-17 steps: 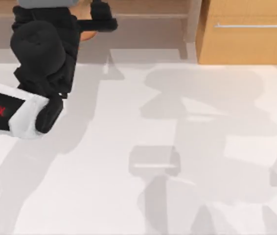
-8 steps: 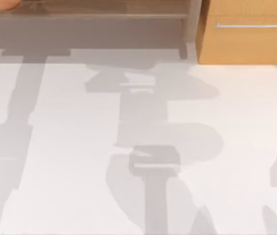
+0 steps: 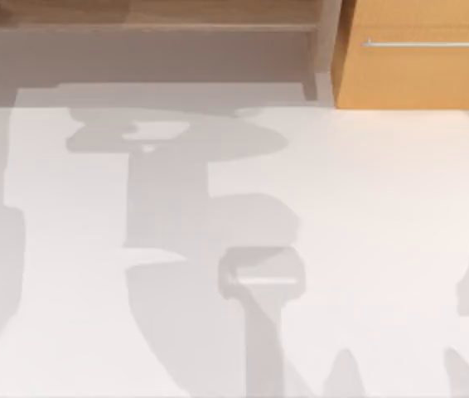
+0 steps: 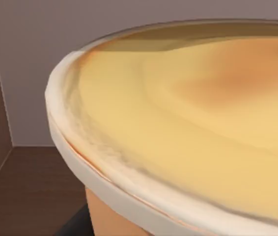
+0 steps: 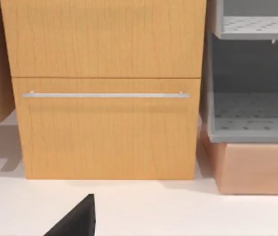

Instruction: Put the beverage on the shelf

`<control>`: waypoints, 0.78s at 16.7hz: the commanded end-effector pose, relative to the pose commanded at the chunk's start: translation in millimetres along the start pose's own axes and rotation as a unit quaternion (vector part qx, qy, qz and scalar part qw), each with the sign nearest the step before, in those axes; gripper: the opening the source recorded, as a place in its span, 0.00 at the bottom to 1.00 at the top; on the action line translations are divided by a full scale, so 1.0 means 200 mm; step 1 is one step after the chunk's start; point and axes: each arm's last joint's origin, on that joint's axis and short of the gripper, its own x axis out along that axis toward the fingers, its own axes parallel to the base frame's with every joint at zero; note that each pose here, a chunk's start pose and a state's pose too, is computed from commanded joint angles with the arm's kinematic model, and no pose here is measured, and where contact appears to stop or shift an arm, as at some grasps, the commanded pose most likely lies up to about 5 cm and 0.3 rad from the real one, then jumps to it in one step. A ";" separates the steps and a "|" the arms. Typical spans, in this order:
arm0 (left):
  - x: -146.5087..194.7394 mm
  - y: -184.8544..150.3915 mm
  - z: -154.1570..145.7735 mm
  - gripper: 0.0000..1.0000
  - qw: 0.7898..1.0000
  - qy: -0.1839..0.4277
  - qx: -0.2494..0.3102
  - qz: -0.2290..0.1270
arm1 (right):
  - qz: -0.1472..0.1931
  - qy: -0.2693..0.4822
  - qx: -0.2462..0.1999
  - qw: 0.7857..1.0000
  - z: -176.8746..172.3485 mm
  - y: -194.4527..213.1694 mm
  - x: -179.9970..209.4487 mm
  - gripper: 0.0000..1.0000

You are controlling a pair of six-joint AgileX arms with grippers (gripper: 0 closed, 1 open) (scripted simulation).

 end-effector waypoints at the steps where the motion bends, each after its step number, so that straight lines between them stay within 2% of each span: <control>1: 0.00 0.01 0.02 0.00 1.000 0.000 0.000 -0.002 | 0.000 0.000 0.000 1.000 0.00 0.00 0.00 1.00; 8: 0.00 0.01 0.01 0.00 1.000 0.003 0.000 -0.004 | 0.000 0.000 0.000 1.000 0.00 0.00 0.00 1.00; 13: 0.12 0.03 -0.06 0.00 1.000 0.004 -0.002 -0.002 | 0.000 0.000 0.000 1.000 0.00 0.00 0.00 1.00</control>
